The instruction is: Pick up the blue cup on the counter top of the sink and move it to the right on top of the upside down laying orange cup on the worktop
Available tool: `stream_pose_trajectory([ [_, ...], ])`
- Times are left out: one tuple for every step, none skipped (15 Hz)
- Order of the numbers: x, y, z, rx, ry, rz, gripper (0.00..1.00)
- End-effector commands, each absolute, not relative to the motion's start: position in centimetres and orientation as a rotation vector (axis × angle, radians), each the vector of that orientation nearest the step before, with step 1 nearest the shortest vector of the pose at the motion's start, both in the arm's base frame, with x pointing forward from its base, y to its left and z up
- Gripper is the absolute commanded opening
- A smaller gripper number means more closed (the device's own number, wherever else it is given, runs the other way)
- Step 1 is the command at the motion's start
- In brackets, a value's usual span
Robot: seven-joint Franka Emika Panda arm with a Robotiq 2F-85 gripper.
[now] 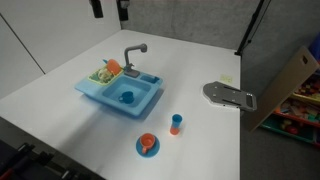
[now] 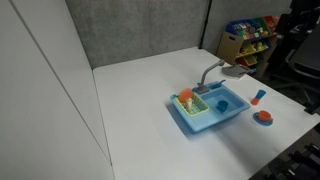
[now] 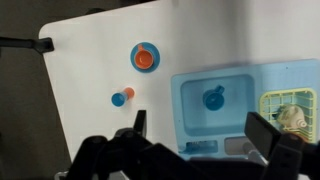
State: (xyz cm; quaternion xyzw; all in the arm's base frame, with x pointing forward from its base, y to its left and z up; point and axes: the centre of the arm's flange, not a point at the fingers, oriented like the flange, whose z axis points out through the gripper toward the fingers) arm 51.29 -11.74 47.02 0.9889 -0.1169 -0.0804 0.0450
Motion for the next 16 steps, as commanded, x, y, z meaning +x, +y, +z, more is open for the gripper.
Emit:
stream_pose_trajectory([
  [50.2, -10.1, 48.9, 3.101, -0.181, -0.272, 1.00],
  [50.0, -9.7, 49.1, 3.114, -0.140, -0.279, 1.00],
  [49.9, -9.3, 49.3, 3.129, -0.091, -0.285, 1.00],
  [49.7, -9.0, 49.5, 3.140, -0.045, -0.287, 1.00],
  [49.6, -8.7, 49.6, 3.149, -0.006, -0.282, 1.00],
  [49.4, -8.5, 49.8, 3.159, 0.035, -0.276, 1.00],
  [49.3, -8.3, 49.9, 3.170, 0.075, -0.264, 1.00],
  [49.2, -8.2, 50.1, 3.176, 0.106, -0.256, 1.00],
  [49.1, -7.9, 50.3, 3.168, 0.103, -0.240, 1.00],
  [49.0, -7.7, 50.5, 3.165, 0.102, -0.220, 1.00],
  [48.9, -7.5, 50.7, 3.160, 0.087, -0.205, 1.00],
  [48.8, -7.3, 50.9, 3.159, 0.075, -0.192, 1.00],
  [48.8, -7.4, 51.1, 3.157, 0.059, -0.182, 1.00],
  [48.7, -7.4, 51.3, 3.154, 0.047, -0.169, 1.00],
  [48.6, -7.5, 51.4, 3.148, 0.011, -0.159, 1.00],
  [48.6, -7.5, 51.6, 3.145, -0.027, -0.145, 1.00],
])
